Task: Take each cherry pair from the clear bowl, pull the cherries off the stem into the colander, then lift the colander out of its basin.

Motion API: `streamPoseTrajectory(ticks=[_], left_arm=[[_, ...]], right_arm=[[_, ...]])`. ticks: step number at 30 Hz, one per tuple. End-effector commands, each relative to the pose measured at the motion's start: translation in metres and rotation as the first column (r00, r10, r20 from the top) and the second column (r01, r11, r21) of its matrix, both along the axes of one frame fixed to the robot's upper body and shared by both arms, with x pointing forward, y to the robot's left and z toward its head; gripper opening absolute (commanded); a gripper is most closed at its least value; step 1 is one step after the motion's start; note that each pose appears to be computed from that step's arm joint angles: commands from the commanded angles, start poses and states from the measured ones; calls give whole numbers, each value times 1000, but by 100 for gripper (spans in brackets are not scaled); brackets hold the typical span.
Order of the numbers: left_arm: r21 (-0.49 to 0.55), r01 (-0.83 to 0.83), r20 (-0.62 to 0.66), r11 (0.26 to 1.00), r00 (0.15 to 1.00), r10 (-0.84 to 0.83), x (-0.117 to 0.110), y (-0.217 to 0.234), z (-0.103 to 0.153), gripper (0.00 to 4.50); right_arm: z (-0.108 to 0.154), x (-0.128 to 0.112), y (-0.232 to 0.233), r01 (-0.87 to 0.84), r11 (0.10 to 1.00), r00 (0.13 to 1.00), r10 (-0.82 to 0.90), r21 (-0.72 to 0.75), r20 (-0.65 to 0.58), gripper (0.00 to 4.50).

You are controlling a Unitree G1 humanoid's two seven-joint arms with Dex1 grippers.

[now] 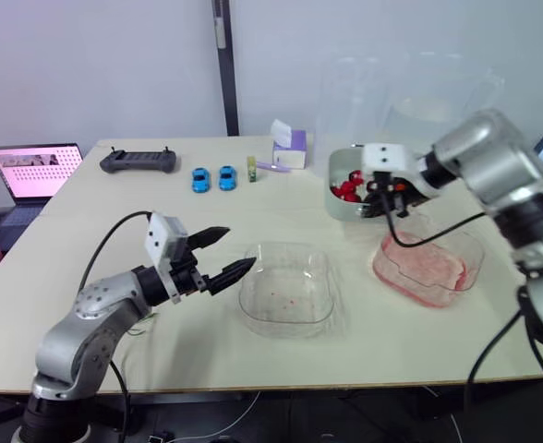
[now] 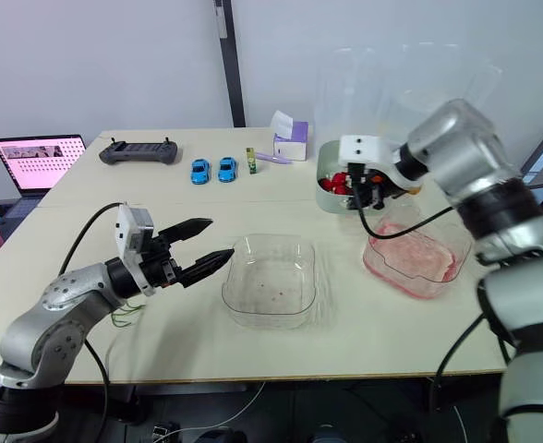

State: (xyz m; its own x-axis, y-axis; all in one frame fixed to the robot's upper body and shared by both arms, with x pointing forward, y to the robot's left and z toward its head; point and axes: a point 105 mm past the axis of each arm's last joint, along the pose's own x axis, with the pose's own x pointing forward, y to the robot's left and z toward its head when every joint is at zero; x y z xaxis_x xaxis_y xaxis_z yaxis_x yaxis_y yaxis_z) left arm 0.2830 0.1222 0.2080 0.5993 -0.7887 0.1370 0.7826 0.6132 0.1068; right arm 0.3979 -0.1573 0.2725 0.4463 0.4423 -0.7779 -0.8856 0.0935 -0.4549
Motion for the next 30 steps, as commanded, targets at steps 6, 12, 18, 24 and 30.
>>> streamPoseTrajectory(ticks=[6,12,18,24,30], left_arm=[[28,-172,68,985,983,169,-27,27,12,450],[44,-230,60,972,972,227,-39,35,12,450],[54,-261,58,964,964,258,-40,42,15,450],[81,-250,32,965,968,249,-37,49,14,450],[90,-289,-21,953,956,292,-25,66,9,450]], right_arm=[[-24,12,19,-112,993,993,111,-36,-46,19],[-47,16,19,-102,994,992,100,-29,-78,19],[-56,16,15,-81,997,991,79,-10,-106,19],[-41,16,9,-54,997,994,60,59,-91,304],[-1,9,-8,-3,973,998,17,230,-59,447]])
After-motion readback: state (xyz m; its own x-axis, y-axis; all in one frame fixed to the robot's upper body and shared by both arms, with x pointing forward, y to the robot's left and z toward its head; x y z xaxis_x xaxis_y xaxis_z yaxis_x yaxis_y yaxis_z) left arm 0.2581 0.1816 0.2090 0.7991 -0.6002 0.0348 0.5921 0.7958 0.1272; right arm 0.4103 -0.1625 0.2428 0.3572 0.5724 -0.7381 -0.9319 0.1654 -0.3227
